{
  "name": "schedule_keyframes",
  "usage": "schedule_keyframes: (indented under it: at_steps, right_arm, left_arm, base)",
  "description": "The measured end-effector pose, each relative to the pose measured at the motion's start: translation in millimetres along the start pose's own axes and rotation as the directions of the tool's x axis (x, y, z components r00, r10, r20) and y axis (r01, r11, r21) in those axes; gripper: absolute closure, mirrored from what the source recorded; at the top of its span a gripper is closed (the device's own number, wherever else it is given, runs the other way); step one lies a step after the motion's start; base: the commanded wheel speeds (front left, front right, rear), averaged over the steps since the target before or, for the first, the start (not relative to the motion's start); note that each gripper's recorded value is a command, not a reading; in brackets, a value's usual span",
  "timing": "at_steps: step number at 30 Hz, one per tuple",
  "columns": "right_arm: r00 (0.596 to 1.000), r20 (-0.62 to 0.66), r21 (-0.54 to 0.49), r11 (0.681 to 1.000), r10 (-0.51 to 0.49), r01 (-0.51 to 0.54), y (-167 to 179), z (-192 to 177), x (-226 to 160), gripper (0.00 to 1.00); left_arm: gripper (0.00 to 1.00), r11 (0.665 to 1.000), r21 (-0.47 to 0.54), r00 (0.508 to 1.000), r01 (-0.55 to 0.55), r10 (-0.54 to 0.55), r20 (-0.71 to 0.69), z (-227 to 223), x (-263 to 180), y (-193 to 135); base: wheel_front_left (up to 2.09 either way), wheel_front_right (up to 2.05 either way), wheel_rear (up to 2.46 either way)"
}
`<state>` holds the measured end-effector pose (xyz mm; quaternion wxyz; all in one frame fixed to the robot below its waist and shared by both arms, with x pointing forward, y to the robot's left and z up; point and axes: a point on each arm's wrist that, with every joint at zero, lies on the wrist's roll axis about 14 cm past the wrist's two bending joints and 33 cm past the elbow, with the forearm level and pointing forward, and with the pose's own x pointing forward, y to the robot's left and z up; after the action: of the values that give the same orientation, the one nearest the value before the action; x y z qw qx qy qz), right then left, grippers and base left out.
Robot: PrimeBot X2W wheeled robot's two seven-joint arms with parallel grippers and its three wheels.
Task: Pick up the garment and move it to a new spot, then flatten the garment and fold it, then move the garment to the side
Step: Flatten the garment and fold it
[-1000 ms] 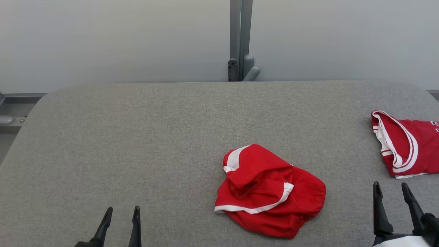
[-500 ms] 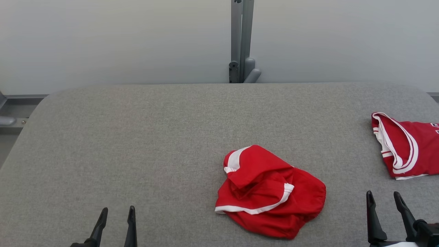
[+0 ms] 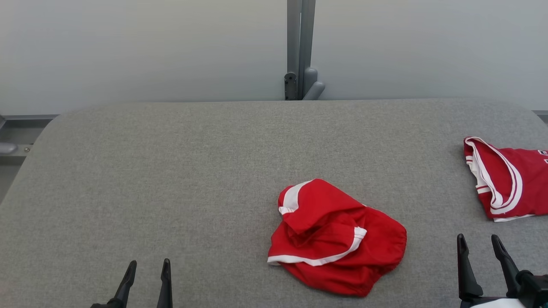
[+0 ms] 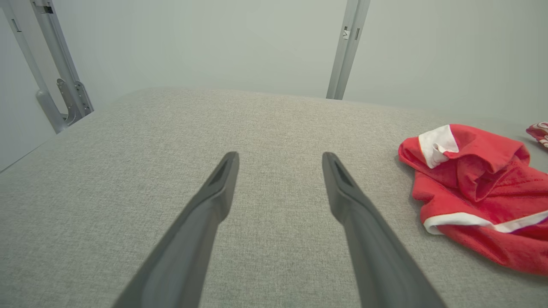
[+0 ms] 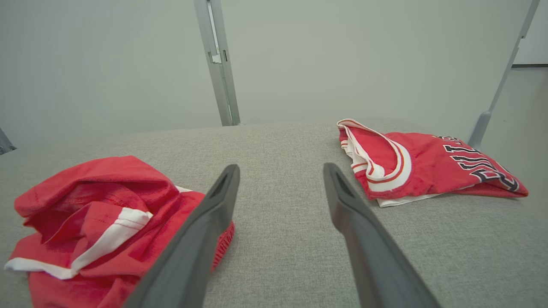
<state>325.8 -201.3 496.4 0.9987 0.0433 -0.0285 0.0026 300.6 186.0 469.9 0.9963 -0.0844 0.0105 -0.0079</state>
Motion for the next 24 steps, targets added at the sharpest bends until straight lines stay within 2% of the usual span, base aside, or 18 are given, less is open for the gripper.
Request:
schedule_keyframes:
  at_steps: [7,10,13,17,21,24]
  right_arm:
    - [1.0,0.01,0.001,1.0,-0.003,0.003,-1,3,3,0.0]
    - [1.0,0.013,0.003,1.0,-0.006,0.006,-1,4,3,0.0]
    - [1.0,0.023,0.007,1.0,-0.016,0.016,-3,6,4,0.0]
    - [0.999,0.025,0.018,0.999,-0.034,0.034,-8,7,2,0.0]
    - [0.998,0.032,0.027,0.998,-0.06,0.059,-14,9,0,0.0]
    - [0.996,0.044,0.034,0.997,-0.077,0.076,-19,12,3,0.0]
  left_arm:
    - [0.0,0.999,-0.009,0.999,0.04,-0.04,-0.011,-4,6,-14]
    - [0.0,0.992,-0.016,0.992,0.124,-0.124,0.001,0,16,-42]
    - [0.0,0.967,-0.026,0.968,0.252,-0.251,0.017,5,26,-84]
    - [0.0,0.892,-0.045,0.893,0.449,-0.447,0.043,16,34,-151]
    - [0.0,0.771,-0.041,0.772,0.636,-0.636,0.016,25,33,-219]
    - [0.0,0.687,-0.031,0.687,0.726,-0.726,-0.012,29,35,-254]
  base:
    - [0.0,0.0,0.0]
    - [0.0,0.0,0.0]
    - [0.0,0.0,0.0]
    - [0.0,0.0,0.0]
    - [0.0,0.0,0.0]
    - [0.0,0.0,0.0]
